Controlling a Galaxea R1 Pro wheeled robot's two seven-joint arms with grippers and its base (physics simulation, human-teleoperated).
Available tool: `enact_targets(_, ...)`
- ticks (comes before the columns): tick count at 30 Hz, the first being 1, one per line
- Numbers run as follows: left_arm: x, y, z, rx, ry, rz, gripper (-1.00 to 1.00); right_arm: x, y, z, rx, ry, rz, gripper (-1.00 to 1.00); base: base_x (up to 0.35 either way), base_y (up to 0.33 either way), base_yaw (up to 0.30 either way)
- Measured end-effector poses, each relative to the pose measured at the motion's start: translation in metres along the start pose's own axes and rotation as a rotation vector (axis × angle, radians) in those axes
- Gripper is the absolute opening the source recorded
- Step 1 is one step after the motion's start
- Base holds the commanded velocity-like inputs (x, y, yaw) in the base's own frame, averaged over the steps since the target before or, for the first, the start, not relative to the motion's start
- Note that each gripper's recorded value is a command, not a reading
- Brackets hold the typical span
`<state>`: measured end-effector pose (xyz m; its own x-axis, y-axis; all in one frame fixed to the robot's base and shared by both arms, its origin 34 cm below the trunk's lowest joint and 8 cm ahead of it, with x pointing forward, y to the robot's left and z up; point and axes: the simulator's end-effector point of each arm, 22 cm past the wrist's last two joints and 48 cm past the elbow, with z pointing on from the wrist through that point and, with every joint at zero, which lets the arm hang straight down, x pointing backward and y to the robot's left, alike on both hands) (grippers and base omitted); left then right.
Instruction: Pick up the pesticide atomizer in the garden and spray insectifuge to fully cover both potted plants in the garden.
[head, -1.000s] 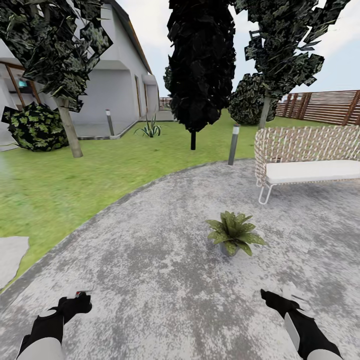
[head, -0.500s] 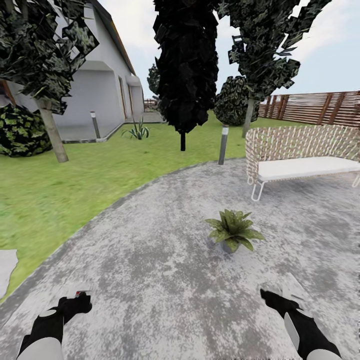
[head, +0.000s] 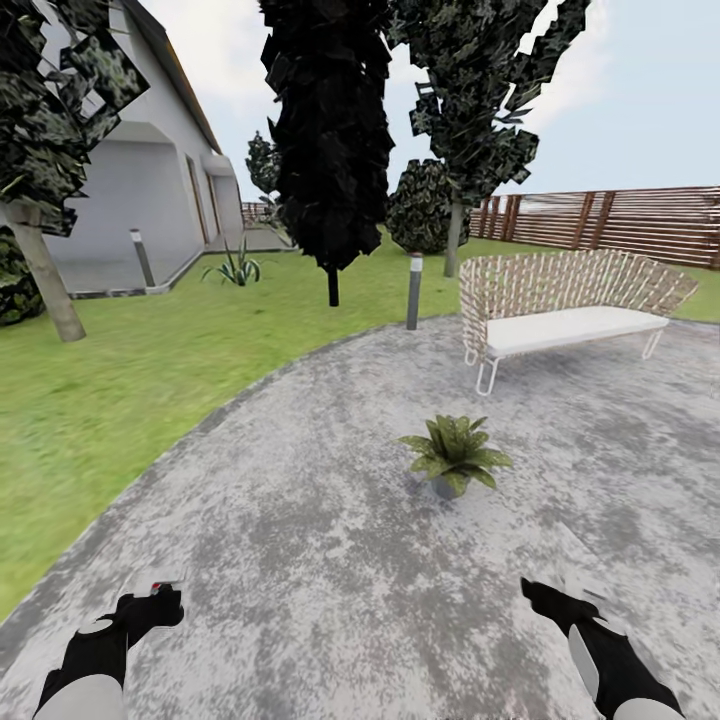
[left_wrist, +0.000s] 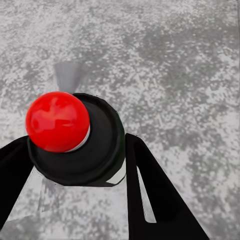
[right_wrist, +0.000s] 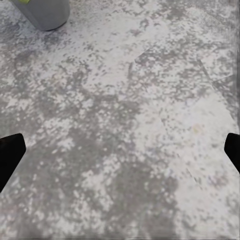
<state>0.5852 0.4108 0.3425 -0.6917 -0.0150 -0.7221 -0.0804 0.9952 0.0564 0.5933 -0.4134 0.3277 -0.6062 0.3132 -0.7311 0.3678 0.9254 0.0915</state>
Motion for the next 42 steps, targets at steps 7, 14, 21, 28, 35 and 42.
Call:
enact_targets(7,-0.003,0.0,-0.001,0.0,-0.006,0.0,-1.0,-0.003,0.001,-0.001,-0.003,-0.005,0.002,1.0,0.0,0.314,-0.255)
enact_targets(14,-0.006,0.0,-0.003,0.0,-0.012,-0.001,-1.0,-0.006,0.001,-0.003,-0.004,-0.012,0.003,1.0,0.0,0.314,-0.235)
enact_targets(21,-0.009,0.0,-0.004,0.0,-0.019,-0.002,-1.0,-0.009,0.002,-0.004,-0.007,-0.018,0.004,1.0,0.022,0.314,-0.215)
enact_targets(28,-0.012,0.0,-0.006,0.0,-0.025,-0.002,-1.0,-0.012,0.003,-0.006,-0.01,-0.023,0.005,1.0,0.116,0.314,-0.191)
enact_targets(35,-0.015,0.001,-0.007,0.0,-0.031,-0.003,-1.0,-0.015,0.004,-0.007,-0.011,-0.029,0.004,1.0,0.168,0.314,-0.158)
enact_targets(42,-0.016,0.001,-0.008,0.0,-0.033,-0.003,-1.0,-0.016,0.004,-0.007,-0.012,-0.03,0.004,1.0,0.194,0.311,-0.043)
